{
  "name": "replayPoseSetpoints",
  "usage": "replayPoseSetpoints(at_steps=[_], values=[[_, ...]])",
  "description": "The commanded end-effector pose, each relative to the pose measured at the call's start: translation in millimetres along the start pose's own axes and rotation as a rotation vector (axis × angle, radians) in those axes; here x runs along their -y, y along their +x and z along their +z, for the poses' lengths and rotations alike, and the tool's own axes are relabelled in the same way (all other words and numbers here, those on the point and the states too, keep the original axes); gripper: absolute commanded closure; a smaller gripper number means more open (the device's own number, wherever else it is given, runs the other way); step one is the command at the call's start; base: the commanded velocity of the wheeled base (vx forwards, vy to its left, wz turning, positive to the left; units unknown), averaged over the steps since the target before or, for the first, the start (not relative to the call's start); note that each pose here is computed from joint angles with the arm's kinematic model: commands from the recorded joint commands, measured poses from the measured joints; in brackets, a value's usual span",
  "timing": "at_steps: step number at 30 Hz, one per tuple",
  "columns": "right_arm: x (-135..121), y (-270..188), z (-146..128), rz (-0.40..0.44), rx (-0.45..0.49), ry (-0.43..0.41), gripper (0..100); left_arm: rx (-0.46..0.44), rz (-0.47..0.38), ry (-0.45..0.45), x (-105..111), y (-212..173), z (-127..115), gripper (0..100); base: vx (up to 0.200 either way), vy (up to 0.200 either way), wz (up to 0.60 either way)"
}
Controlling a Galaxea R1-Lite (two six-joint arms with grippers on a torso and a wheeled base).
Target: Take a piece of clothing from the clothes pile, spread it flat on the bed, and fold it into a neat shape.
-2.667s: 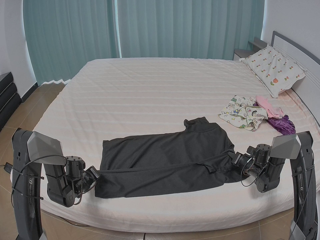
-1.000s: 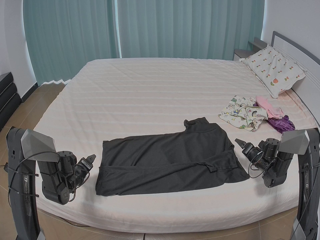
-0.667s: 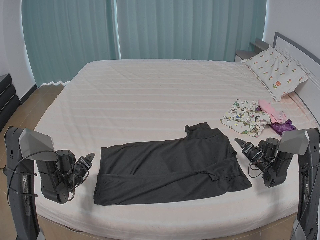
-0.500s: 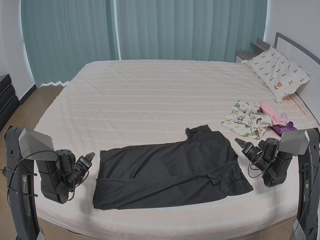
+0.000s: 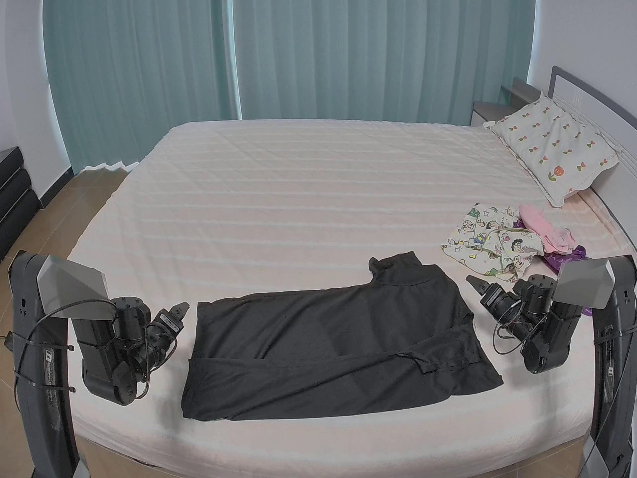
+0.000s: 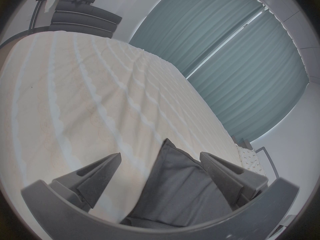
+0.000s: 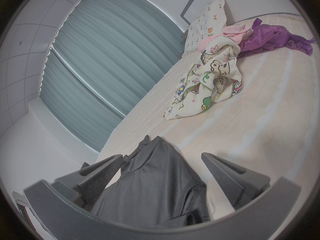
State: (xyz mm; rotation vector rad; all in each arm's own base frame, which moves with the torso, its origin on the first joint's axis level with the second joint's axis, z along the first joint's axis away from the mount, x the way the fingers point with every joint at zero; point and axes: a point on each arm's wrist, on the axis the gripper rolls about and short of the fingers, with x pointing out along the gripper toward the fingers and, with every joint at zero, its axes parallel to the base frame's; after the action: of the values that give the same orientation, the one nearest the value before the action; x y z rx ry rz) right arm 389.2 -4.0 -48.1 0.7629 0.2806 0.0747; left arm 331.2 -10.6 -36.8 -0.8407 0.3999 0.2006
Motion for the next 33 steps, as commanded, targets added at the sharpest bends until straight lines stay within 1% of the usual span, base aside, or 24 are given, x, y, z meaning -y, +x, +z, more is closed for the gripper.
replayPoseSetpoints(at_steps=[1, 11, 27, 33], values=[[0.4, 0.2, -0.1, 0.004, 0.006, -0.001, 0, 0.003, -0.002, 0.0, 0.2, 0.5, 0.1, 0, 0.0, 0.0, 0.0], [1.2, 0.4, -1.8, 0.002, 0.001, -0.001, 0, 0.028, -0.008, -0.003, 3.7, -1.5, 5.5, 0, 0.0, 0.0, 0.0], [0.7, 0.5, -2.2, 0.003, 0.0, -0.001, 0, 0.03, -0.015, -0.007, 4.4, -0.3, 4.7, 0, 0.0, 0.0, 0.0], [0.7, 0.5, -2.2, 0.003, 0.0, -0.001, 0, 0.032, -0.02, -0.023, 5.9, -0.8, 5.3, 0, 0.0, 0.0, 0.0]])
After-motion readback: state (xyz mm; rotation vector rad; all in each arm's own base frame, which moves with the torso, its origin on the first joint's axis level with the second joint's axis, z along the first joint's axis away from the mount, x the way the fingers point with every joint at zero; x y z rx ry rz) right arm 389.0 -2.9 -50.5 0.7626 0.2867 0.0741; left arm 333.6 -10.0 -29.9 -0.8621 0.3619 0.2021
